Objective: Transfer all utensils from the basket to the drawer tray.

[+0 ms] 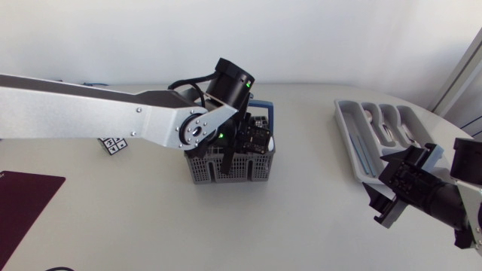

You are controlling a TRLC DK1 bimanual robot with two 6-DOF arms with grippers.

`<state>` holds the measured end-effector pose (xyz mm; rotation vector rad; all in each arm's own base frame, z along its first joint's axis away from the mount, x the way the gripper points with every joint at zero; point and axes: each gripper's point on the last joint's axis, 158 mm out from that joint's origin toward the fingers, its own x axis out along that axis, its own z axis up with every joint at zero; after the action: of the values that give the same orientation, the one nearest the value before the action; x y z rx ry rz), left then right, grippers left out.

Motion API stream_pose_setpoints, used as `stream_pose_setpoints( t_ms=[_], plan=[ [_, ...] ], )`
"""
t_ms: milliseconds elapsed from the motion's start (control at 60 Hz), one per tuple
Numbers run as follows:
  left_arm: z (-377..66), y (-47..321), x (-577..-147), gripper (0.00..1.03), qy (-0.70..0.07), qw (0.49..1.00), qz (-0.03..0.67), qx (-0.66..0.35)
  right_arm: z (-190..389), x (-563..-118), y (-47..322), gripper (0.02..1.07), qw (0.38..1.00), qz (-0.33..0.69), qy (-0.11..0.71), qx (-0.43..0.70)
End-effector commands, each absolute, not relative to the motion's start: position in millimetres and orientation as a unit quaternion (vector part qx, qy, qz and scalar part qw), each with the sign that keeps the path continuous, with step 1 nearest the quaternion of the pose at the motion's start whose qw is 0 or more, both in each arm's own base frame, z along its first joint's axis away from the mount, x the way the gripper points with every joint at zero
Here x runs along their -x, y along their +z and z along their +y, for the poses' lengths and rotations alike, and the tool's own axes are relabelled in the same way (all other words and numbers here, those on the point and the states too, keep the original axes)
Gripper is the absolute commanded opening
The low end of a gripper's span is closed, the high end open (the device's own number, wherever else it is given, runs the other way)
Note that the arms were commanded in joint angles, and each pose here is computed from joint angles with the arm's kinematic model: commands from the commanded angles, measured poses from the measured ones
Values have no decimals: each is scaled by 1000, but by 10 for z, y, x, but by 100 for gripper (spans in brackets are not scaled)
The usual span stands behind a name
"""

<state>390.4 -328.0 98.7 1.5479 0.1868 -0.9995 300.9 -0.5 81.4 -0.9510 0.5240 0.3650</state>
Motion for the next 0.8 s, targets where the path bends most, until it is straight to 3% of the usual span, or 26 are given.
stream_pose_setpoints(
  t_ms=[0,783],
  plan=[
    [-3302,1217,-3996,4,-417,604,57,-677,43,-2916,663,88,840,263,182,439],
    [-3088,2103,-3774,4,-393,619,28,-679,306,-2745,756,89,835,248,197,451]
  ],
)
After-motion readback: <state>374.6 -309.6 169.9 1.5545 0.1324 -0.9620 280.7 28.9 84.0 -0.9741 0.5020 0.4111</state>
